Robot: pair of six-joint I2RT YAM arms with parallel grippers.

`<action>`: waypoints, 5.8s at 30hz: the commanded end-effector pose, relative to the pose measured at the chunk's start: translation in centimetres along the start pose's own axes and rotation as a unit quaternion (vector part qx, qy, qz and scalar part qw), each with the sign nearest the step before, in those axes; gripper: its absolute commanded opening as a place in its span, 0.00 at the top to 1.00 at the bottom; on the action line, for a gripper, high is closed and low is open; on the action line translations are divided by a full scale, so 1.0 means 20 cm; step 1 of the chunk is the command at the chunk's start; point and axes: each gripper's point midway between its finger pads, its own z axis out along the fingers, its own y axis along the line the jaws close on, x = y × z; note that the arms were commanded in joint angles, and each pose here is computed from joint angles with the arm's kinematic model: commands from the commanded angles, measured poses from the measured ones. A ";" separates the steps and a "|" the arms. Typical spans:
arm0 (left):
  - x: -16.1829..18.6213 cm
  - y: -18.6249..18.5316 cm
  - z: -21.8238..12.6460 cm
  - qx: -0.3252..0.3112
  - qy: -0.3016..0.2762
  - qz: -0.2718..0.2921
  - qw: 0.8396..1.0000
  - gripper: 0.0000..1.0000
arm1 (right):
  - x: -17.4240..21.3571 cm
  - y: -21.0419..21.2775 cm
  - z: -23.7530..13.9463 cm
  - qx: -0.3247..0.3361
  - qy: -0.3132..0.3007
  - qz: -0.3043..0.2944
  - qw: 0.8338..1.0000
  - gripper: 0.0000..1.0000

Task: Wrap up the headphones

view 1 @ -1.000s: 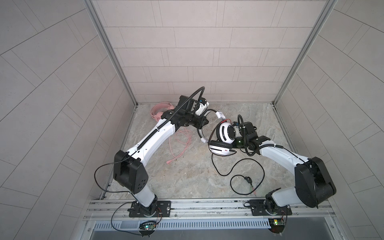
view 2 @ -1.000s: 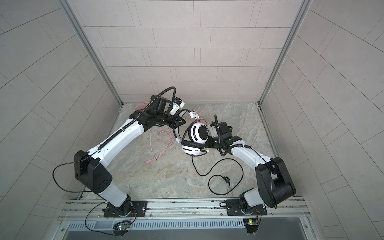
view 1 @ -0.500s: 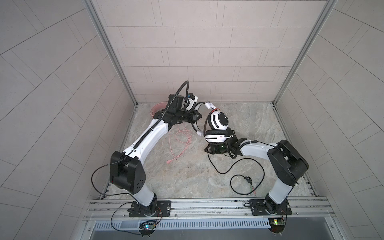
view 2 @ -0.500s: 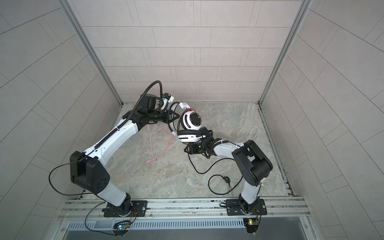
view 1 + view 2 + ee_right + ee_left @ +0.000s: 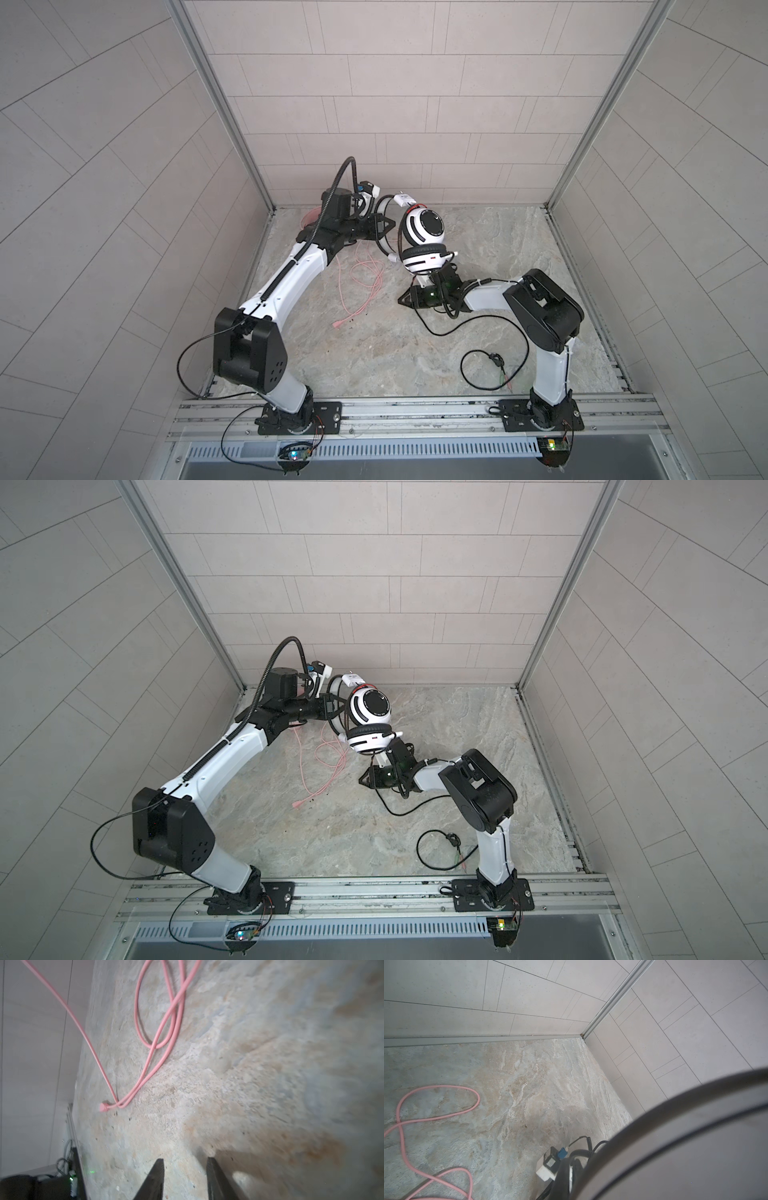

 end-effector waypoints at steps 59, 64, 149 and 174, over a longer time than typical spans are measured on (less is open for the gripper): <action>-0.08 0.72 -0.23 -0.224 -0.106 -0.196 0.949 1.00 | 0.50 0.36 -0.36 0.099 0.032 -0.134 0.986 1.00; -0.08 0.73 -0.23 -0.227 -0.106 -0.197 0.948 1.00 | 0.54 0.47 -0.37 0.093 0.034 -0.158 0.982 1.00; 0.43 -0.04 0.28 -0.120 0.211 0.092 0.966 1.00 | -0.49 0.58 -1.77 0.363 -0.232 -0.259 0.864 1.00; 0.56 -0.40 0.31 -0.015 0.237 0.144 0.961 1.00 | -0.50 0.40 -1.62 0.341 -0.207 -0.208 0.893 1.00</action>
